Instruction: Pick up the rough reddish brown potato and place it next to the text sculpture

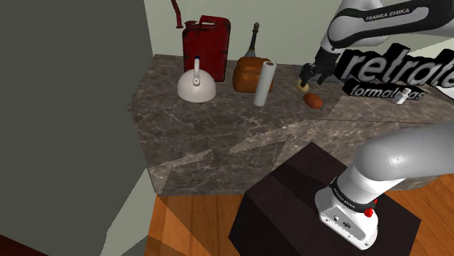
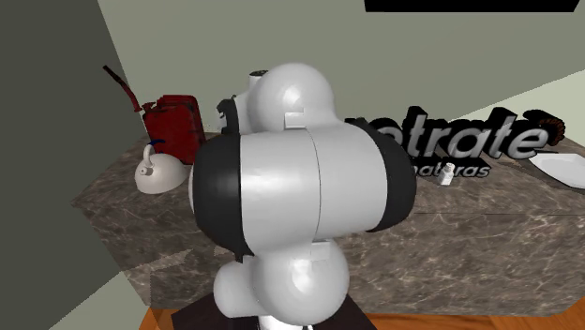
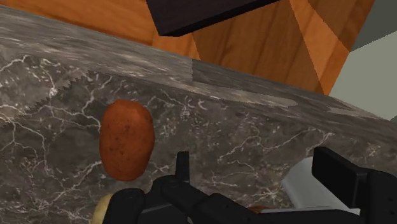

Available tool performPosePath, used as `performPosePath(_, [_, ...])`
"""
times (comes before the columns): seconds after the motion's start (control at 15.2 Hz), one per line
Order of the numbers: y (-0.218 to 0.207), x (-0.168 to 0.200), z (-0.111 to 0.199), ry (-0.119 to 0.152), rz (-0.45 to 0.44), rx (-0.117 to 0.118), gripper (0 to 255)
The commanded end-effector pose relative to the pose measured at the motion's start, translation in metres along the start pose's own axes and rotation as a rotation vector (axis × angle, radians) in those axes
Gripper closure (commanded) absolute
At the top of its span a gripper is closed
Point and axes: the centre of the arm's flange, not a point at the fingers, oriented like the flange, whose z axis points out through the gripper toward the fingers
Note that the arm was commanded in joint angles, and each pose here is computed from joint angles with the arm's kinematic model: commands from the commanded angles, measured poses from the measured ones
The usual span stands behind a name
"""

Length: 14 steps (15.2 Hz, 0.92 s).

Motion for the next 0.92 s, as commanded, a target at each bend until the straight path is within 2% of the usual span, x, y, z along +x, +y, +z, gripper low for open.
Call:
performPosePath(0.0, [0.018,0.004,0.015,0.002,0.047,-0.012,0])
performPosePath(0.59, [0.106,0.01,0.085,0.006,0.252,-0.065,0])
performPosePath(0.86, [0.107,0.01,0.106,0.006,0.252,-0.065,0])
